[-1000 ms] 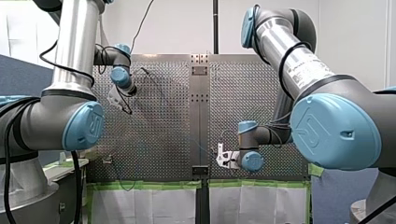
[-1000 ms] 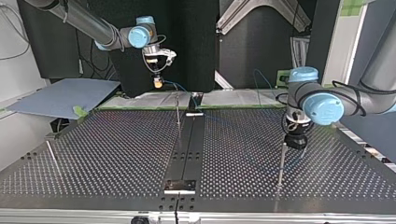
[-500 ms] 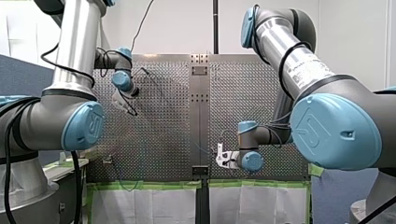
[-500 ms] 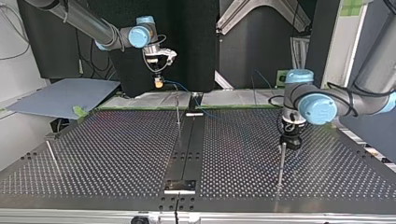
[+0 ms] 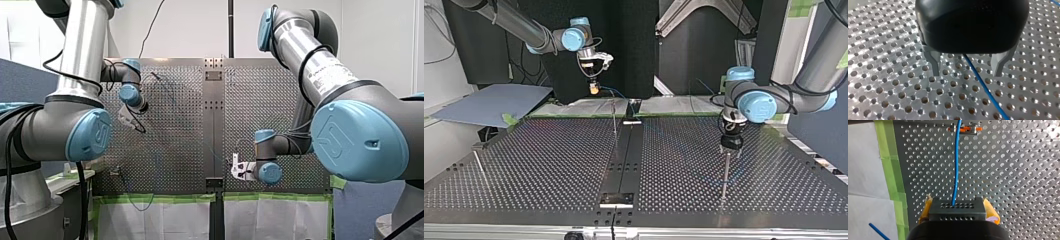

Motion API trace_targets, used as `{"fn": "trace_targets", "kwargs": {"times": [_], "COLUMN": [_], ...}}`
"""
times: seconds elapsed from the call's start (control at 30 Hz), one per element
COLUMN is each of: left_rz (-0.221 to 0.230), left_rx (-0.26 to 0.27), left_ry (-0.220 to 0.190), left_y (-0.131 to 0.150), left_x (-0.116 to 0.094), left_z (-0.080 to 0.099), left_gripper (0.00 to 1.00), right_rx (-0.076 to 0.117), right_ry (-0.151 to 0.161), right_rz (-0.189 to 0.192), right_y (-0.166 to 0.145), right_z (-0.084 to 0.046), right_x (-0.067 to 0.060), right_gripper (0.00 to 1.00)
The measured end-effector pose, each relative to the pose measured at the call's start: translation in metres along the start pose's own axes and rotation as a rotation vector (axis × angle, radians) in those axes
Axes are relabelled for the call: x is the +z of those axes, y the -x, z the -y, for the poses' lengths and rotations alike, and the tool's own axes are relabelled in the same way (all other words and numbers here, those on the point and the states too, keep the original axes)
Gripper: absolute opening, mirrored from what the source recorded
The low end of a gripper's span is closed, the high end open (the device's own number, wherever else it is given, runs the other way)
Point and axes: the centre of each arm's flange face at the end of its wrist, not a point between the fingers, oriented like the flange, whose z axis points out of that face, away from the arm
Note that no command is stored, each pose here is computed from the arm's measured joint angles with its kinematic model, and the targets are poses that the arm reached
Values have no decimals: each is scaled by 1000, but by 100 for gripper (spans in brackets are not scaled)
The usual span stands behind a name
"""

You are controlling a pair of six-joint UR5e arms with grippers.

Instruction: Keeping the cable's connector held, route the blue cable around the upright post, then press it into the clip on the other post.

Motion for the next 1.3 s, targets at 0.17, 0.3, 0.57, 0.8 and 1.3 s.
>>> {"fn": "trace_targets", "kwargs": {"times": [0.17,0.3,0.57,0.8,1.3], "left_rz": [11,-9,-87,-101,-132], "left_rx": [34,65,119,169,299], "left_ry": [-24,-37,-39,-39,83], "left_y": [-2,-8,-31,-35,-54], "left_x": [1,3,8,7,4], "left_z": [-2,-5,-19,-20,-46], "left_gripper": [99,99,99,99,99], "right_rx": [0,0,1,2,2], "right_ry": [-1,-1,-1,-2,-15], "right_rz": [0,0,-1,-2,-4], "right_y": [0,0,0,0,0], "right_z": [0,1,1,1,3], "right_x": [0,0,0,0,0], "right_gripper": [0,0,0,0,0]}}
